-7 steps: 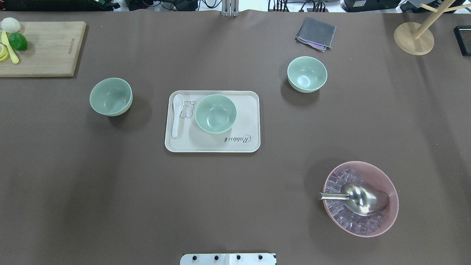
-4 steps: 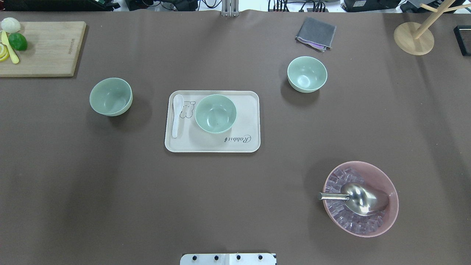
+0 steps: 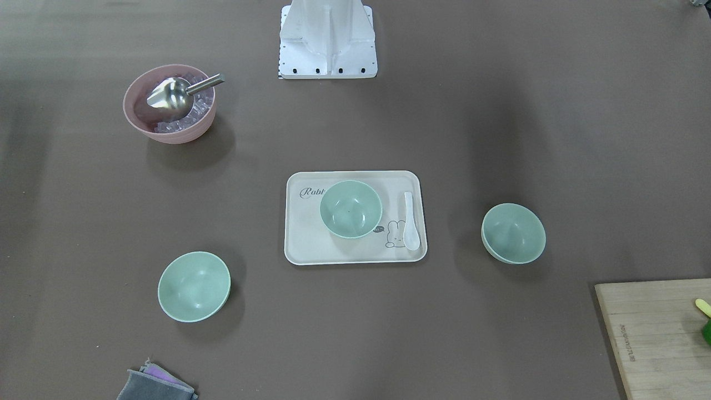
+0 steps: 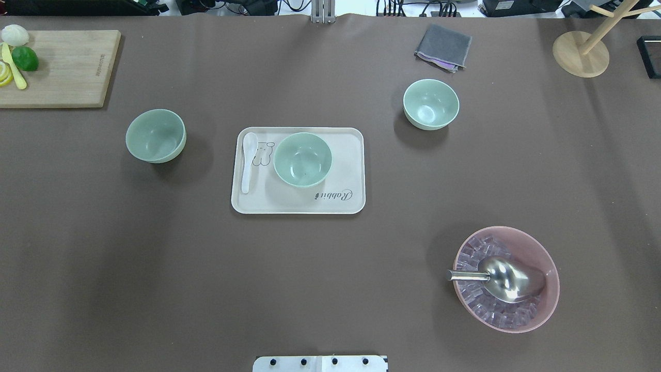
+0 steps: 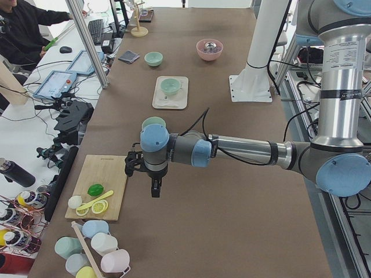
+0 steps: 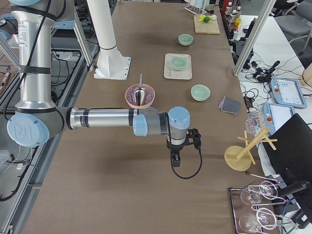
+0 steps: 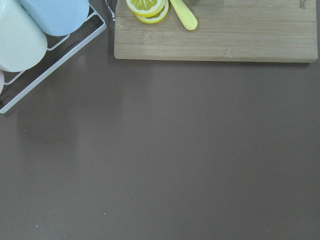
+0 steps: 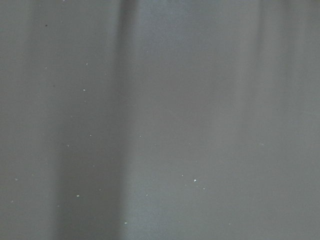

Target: Stack green bowls together

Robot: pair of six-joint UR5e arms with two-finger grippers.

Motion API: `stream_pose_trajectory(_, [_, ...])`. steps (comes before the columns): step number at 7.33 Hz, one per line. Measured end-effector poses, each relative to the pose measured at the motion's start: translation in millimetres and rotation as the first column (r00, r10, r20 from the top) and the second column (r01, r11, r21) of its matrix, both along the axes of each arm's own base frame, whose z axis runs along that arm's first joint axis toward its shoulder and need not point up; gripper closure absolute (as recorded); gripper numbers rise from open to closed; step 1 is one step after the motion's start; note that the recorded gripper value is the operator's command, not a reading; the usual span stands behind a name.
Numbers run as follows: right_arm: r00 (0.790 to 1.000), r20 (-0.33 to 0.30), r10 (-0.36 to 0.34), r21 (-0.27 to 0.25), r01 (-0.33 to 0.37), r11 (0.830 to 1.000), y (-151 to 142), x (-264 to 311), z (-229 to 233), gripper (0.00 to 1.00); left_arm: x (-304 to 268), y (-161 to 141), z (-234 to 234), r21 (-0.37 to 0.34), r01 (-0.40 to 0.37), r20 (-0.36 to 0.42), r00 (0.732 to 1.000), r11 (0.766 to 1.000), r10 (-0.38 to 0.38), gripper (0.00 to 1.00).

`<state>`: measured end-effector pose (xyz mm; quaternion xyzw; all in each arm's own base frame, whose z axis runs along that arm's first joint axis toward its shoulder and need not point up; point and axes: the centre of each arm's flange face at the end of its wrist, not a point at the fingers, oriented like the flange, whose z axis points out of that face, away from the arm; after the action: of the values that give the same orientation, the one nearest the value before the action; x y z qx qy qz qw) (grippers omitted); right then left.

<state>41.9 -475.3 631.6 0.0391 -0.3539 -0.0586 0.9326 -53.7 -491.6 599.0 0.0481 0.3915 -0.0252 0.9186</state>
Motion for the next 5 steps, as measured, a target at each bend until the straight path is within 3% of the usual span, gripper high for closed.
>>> stream_pose_trajectory(5, [1.0, 0.012, -0.001, 0.013, 0.0, 1.0, -0.4, -1.1, -9.2, 0.0, 1.5, -1.5, -9.9, 0.06, -0.004, -0.005, 1.0, 0.998, 0.005, 0.02])
